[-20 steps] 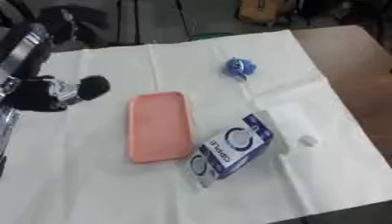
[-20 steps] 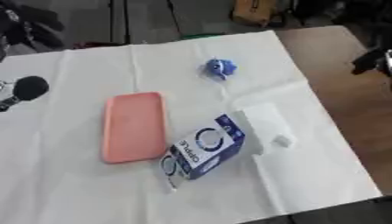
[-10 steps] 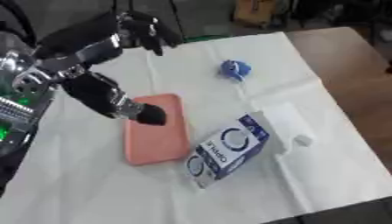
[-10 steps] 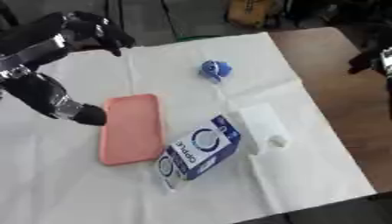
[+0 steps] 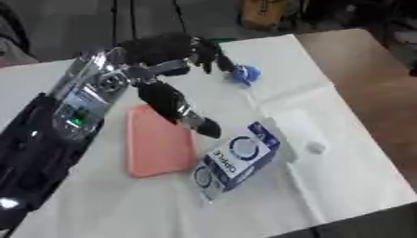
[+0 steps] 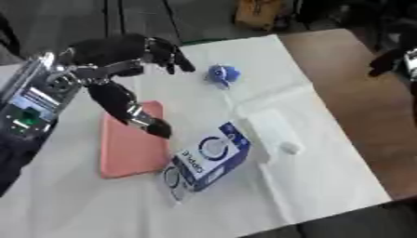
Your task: Pick up objects on the table and place them in the box.
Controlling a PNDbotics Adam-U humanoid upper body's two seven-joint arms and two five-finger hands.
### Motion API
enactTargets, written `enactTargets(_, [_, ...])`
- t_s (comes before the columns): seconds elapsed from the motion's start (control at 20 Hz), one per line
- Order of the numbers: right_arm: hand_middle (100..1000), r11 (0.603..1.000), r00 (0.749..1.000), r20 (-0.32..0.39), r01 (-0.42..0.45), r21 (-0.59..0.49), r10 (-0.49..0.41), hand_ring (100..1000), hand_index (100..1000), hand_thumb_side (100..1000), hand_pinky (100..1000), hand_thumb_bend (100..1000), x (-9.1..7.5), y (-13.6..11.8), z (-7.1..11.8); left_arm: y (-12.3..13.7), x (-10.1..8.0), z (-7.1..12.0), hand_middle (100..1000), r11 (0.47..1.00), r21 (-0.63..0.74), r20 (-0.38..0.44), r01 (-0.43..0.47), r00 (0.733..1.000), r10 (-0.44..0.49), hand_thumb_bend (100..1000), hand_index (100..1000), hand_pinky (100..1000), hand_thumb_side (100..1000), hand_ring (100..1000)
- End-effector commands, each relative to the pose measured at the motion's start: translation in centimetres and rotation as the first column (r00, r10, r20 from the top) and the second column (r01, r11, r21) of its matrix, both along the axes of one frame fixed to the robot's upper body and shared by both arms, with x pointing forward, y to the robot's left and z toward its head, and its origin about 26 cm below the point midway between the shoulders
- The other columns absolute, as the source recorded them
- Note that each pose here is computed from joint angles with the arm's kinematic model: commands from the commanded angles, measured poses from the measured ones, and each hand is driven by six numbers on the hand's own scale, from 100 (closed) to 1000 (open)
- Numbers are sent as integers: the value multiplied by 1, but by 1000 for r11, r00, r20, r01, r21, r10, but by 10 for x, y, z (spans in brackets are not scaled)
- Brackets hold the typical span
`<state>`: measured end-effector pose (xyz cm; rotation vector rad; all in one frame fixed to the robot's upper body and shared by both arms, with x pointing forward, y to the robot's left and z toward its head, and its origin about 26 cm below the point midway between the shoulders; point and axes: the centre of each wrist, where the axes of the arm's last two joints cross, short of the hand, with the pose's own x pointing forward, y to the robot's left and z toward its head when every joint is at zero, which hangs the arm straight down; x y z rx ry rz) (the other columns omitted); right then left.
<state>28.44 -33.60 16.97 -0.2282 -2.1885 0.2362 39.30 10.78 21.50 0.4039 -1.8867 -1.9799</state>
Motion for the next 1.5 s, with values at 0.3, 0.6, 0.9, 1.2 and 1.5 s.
enactTargets(0.3, [746, 999, 999, 29, -19, -35, 20, 505, 926, 635, 462, 265, 1, -1, 13, -32, 8, -24, 732, 996, 89, 92, -11, 996, 3, 921, 875, 682, 935, 676])
enactTargets(0.6, [745, 999, 999, 27, -20, -35, 21, 504, 926, 635, 461, 265, 1, -1, 13, -40, 0, -38, 742, 980, 197, 180, 22, 982, -59, 962, 883, 693, 1000, 692])
enactTargets(0.9, [745, 999, 999, 25, -19, -34, 20, 503, 926, 635, 460, 265, 1, -1, 12, -43, -4, -52, 743, 970, 244, 234, 8, 970, -67, 959, 887, 694, 1000, 689])
enactTargets(1.2, [745, 999, 999, 25, -19, -35, 20, 503, 926, 635, 460, 265, 1, 0, 12, -46, -4, -64, 730, 971, 237, 234, 11, 970, -68, 970, 884, 682, 1000, 659])
enactTargets(1.5, [745, 999, 999, 26, -18, -35, 19, 503, 925, 635, 460, 266, 1, -1, 12, -49, -7, -70, 720, 972, 236, 227, 26, 971, -81, 976, 884, 680, 1000, 649])
